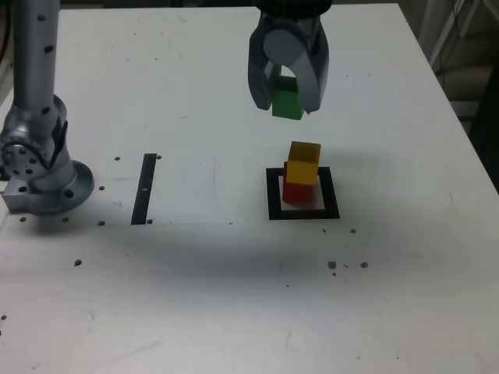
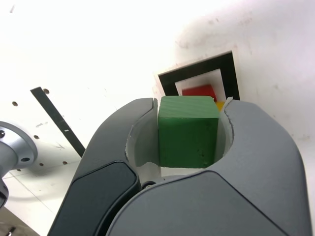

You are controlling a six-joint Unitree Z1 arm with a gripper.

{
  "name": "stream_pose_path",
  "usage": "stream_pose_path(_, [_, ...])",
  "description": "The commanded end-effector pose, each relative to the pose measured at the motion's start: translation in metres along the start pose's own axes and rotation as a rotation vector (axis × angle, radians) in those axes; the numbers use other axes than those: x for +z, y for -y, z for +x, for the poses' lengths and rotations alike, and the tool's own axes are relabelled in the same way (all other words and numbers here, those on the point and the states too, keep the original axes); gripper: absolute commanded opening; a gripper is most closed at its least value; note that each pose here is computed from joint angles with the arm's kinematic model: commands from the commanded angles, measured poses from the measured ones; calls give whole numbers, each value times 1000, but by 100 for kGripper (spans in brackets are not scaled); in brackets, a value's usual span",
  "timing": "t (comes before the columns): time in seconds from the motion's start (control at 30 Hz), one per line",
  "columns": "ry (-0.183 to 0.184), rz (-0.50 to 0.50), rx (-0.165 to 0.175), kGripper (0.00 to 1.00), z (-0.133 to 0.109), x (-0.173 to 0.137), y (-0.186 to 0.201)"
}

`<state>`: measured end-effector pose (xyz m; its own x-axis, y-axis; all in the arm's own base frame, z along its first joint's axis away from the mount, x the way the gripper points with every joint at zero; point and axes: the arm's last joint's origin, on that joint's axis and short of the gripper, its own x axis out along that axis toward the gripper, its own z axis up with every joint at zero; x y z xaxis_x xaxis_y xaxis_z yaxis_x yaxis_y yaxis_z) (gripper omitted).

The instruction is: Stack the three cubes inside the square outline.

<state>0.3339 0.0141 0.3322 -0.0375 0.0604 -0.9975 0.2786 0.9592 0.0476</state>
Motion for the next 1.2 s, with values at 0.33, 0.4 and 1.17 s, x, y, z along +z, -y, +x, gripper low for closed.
stream_pose_path(0.33, [10,23,-5,25,-2,8,35])
stream_pose_path(0.4, [15,24,-4,25,-1,10,37])
stream_pose_path(1.17, [13,24,-23,25,18,29,36])
